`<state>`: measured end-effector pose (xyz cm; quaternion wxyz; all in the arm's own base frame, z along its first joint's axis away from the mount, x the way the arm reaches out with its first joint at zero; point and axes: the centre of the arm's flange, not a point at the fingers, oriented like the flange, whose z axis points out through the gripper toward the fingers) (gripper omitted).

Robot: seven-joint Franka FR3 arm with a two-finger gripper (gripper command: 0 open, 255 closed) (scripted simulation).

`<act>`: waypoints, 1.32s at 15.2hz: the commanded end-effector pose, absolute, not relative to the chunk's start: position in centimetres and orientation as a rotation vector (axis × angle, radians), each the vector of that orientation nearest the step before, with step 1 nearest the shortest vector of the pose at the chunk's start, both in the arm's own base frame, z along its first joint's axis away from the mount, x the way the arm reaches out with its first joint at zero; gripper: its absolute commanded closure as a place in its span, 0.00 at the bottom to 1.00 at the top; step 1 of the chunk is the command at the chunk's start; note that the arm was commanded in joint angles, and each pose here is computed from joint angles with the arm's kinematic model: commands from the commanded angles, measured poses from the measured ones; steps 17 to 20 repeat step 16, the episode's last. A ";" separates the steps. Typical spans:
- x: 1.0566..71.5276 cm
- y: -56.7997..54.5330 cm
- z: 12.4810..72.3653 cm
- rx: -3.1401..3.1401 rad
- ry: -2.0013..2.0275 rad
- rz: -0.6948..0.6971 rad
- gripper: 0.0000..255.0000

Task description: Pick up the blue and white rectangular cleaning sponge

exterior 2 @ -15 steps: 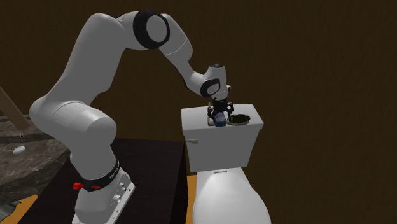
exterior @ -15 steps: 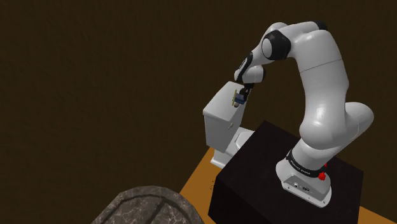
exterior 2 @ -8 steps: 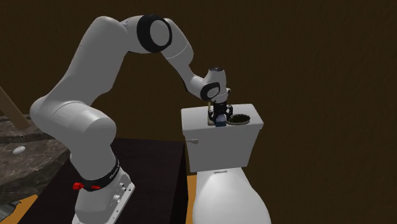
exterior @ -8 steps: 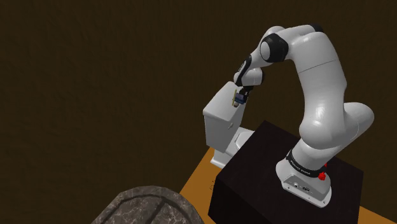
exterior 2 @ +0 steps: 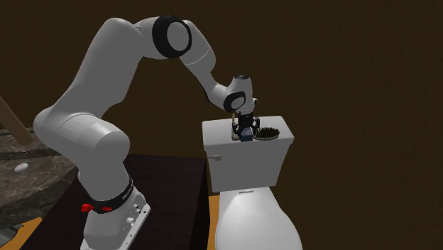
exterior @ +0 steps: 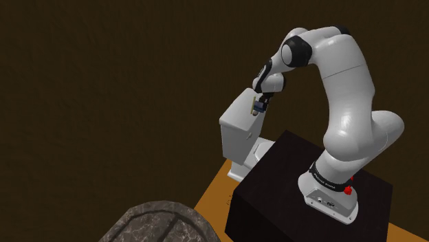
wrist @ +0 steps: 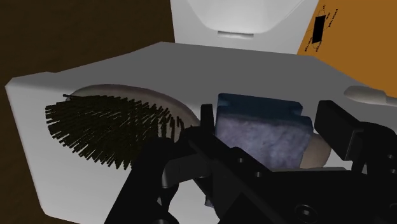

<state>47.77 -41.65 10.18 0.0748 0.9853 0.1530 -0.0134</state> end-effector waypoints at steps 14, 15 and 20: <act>47.8 -41.6 17.9 2.956 0.460 -0.039 1.00; 47.8 -41.6 17.9 2.956 0.460 -0.039 1.00; 47.8 -41.6 17.9 2.956 0.460 -0.039 1.00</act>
